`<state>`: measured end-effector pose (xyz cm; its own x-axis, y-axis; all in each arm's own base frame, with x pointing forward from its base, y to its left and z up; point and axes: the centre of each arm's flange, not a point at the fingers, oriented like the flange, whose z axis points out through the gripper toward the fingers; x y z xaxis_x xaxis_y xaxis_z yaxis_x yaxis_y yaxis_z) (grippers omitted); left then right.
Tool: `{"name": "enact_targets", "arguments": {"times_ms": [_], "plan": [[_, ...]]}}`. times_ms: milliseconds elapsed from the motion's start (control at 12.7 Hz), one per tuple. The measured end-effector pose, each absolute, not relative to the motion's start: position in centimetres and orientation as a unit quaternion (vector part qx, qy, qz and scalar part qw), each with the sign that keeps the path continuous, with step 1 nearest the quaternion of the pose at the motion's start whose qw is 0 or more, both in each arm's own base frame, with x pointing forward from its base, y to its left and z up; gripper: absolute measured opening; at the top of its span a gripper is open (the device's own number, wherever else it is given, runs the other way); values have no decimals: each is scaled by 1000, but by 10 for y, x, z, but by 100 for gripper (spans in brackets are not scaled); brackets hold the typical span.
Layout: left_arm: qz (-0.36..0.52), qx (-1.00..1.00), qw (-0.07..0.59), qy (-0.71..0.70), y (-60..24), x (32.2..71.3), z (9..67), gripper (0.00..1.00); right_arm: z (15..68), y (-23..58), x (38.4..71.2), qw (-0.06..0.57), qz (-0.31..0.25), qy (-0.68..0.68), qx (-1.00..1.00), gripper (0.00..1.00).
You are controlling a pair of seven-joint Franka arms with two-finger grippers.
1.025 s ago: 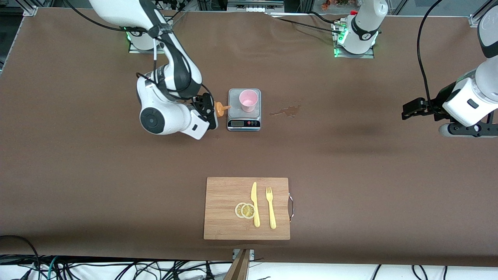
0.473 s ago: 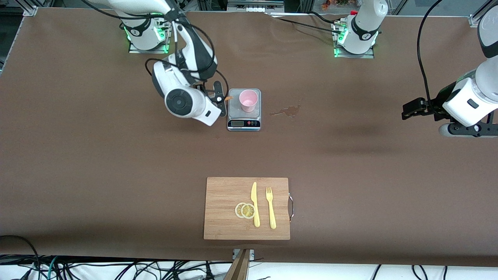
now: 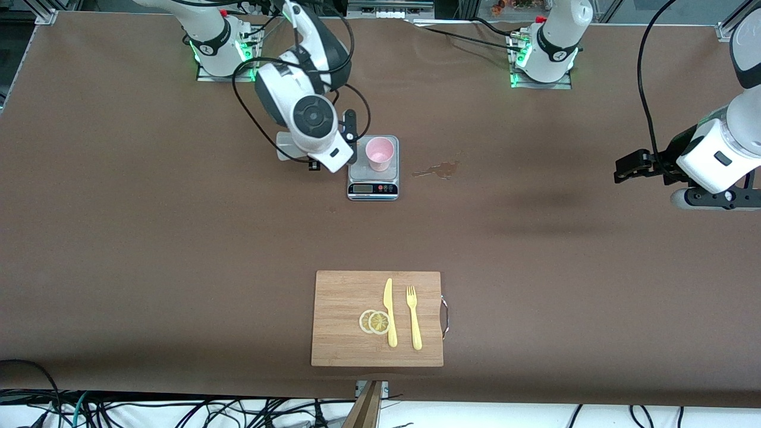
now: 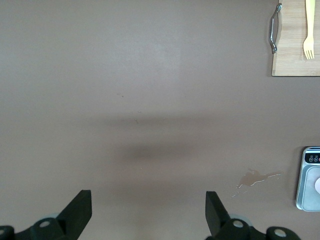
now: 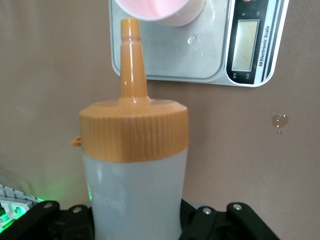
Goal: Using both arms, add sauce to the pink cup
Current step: 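Tilt the bottle nozzle into the pink cup with the right gripper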
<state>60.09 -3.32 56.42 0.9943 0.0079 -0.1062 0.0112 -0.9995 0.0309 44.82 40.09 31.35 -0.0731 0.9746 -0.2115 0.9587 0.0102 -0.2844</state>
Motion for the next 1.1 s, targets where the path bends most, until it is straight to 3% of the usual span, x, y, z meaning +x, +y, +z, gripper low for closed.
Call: {"name": "enact_targets", "arguments": {"times_ms": [631,1104], "plan": [[-53,998,16,5,-33,601,564,100,324,431,436,-79,162,-697,-694,27],[-53,998,16,5,-33,601,564,100,305,471,393,-168,162,-695,-680,25]]}}
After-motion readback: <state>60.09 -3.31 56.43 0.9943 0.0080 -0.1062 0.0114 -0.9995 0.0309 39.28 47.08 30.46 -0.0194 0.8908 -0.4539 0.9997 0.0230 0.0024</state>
